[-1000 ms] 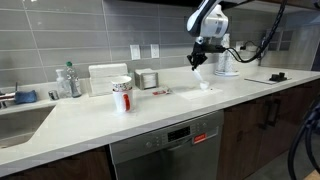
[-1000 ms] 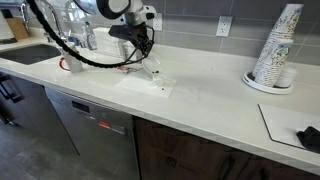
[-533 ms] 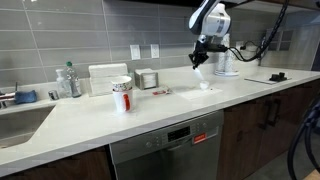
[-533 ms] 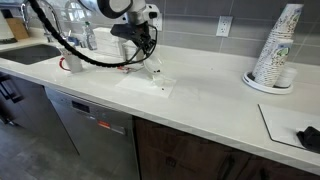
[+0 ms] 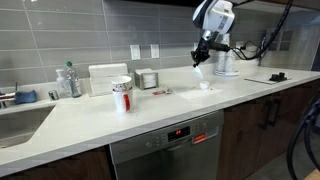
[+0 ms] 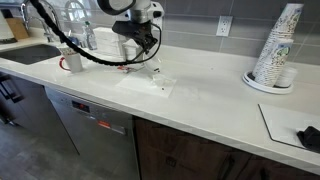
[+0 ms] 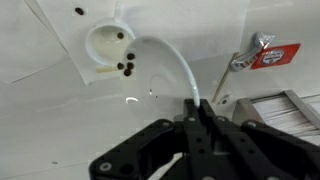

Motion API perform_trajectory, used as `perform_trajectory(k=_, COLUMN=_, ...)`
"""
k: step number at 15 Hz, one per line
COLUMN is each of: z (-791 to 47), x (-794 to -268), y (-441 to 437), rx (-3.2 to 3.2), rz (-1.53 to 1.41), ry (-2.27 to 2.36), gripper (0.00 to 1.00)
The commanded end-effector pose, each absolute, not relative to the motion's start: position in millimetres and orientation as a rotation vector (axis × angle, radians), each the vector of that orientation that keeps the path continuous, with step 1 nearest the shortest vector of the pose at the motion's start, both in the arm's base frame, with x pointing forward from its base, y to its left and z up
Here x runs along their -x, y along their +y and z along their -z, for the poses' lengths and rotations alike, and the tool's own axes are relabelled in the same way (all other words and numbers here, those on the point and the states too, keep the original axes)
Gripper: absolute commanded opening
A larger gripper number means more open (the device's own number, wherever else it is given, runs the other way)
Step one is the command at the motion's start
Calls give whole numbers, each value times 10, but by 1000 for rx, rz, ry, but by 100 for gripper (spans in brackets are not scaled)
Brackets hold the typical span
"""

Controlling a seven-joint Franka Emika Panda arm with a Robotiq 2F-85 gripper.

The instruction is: Pour the contents of the white plate into the white mug

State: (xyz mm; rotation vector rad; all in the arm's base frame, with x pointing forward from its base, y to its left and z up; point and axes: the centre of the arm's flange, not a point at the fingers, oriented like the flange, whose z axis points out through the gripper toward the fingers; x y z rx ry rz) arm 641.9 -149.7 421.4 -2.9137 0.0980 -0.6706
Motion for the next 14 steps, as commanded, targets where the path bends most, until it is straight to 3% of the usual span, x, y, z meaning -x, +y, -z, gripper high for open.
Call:
perform_trajectory(k=1, z=-4279, x=-6323, y=-1653, rx=2842, rz=647, ry=66, gripper=2)
perform_trajectory(k=14, z=-4379, x=-6167, y=-2017, rx=2696, rz=641, ry=27, gripper=2)
